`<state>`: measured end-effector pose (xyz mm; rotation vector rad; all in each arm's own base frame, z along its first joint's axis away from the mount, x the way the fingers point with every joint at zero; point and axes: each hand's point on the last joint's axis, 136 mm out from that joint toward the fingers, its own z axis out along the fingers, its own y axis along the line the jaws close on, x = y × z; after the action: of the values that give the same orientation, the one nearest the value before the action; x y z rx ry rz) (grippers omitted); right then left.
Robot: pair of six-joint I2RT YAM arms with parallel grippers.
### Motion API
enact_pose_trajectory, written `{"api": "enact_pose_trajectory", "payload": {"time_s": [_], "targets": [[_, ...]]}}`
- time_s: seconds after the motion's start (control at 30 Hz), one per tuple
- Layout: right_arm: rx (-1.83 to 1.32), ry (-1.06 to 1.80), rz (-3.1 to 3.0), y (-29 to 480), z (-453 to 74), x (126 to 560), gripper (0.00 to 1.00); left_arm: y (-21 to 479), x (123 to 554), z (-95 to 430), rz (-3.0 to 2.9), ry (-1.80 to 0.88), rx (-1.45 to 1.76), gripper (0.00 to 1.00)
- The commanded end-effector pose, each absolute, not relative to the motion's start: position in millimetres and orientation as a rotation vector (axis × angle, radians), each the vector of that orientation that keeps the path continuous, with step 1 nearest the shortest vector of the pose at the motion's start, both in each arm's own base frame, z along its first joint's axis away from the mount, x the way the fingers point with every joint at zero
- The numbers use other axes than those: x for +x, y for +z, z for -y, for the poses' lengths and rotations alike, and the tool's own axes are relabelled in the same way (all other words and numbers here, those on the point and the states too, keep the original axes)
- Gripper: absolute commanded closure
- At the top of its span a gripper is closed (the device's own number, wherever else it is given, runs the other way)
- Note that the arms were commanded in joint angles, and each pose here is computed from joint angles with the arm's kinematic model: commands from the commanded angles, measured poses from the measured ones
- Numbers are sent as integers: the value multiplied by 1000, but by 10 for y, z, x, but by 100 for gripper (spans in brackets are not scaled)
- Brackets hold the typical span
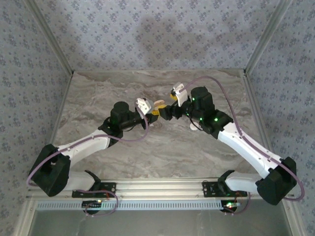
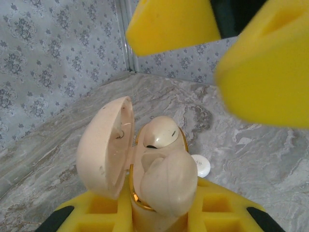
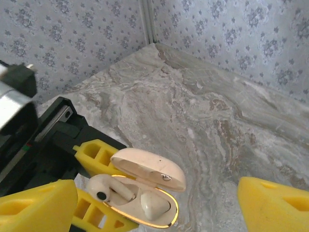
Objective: Insert the wireless bluetooth earbuds into the charging case
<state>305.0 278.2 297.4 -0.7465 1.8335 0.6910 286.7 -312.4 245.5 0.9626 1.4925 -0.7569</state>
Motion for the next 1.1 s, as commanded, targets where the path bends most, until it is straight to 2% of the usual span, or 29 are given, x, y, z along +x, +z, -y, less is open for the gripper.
{"api": "enact_pose_trajectory", "payload": {"time_s": [0.0,0.4,1.07], "targets": [[-697,724,-1846,3058,-2829,3107,12,2667,2844,3104,-1434,-750,950,82],[-717,783,-1854,2986,-2928,3114,11,2680,2837,3099,-1432,-754,946,82],[-646,737,-1912,2885,-2674,3196,13,2719,2808,3071,-1423,-753,939,82]]}}
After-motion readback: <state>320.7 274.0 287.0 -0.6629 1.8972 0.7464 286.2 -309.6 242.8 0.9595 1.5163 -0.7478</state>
